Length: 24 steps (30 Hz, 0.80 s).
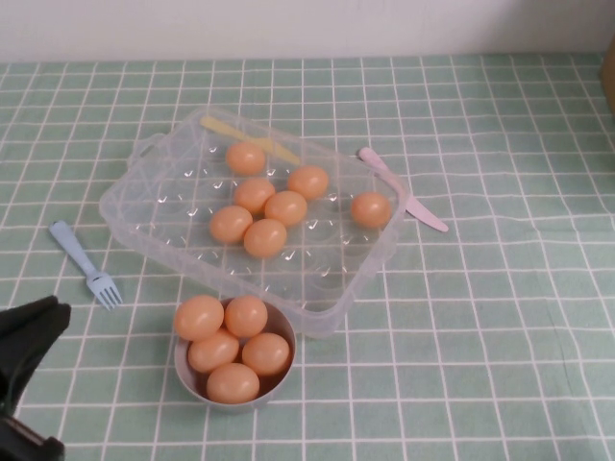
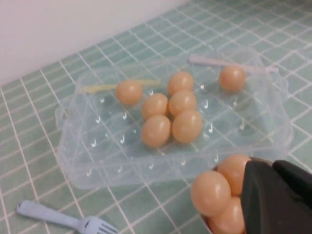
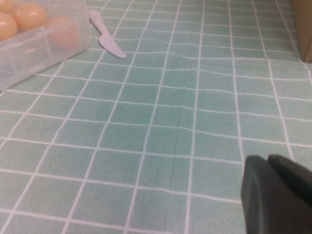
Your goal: Take an egg out of the egg box
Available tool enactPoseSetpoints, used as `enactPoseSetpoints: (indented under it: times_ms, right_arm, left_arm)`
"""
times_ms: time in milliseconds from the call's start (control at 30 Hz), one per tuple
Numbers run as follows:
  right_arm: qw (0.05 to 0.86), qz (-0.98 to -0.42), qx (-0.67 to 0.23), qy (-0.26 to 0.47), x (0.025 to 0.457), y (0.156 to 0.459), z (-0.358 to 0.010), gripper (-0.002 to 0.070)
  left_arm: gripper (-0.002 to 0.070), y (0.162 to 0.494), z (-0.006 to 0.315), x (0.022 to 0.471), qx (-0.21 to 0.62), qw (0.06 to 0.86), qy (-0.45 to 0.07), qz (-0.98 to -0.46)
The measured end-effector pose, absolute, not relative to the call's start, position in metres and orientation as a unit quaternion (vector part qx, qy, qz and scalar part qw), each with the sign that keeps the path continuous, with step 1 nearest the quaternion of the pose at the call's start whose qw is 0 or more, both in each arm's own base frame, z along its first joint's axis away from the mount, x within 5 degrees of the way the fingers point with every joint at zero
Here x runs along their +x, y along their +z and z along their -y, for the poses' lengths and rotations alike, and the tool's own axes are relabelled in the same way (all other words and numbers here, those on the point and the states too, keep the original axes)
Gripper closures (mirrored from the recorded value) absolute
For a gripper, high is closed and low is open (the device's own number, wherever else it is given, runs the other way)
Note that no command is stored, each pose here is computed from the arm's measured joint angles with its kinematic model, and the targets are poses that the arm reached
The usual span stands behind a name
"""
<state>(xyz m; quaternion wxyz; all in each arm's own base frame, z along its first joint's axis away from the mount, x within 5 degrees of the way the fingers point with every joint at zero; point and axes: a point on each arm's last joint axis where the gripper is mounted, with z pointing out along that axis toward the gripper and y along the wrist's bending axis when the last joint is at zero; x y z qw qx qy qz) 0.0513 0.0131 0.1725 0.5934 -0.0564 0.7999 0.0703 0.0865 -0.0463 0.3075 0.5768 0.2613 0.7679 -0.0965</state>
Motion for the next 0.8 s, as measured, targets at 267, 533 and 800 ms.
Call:
enactPoseSetpoints:
  times_ms: [267, 533, 800]
  right_arm:
    - [0.593, -0.8, -0.056, 0.07, 0.051, 0.173, -0.013, 0.0694]
    - [0.593, -0.8, -0.056, 0.07, 0.051, 0.173, -0.013, 0.0694]
    - [0.593, -0.8, -0.057, 0.07, 0.051, 0.172, -0.013, 0.0694]
  left_arm:
    - [0.0677, 0.29, 0.048, 0.092, 0.233, 0.653, -0.107, -0.712]
    - [0.0678, 0.261, 0.034, 0.076, 0.181, 0.728, -0.111, -0.652]
    - [0.0678, 0.228, 0.01, 0.059, 0.073, 0.785, -0.041, -0.614]
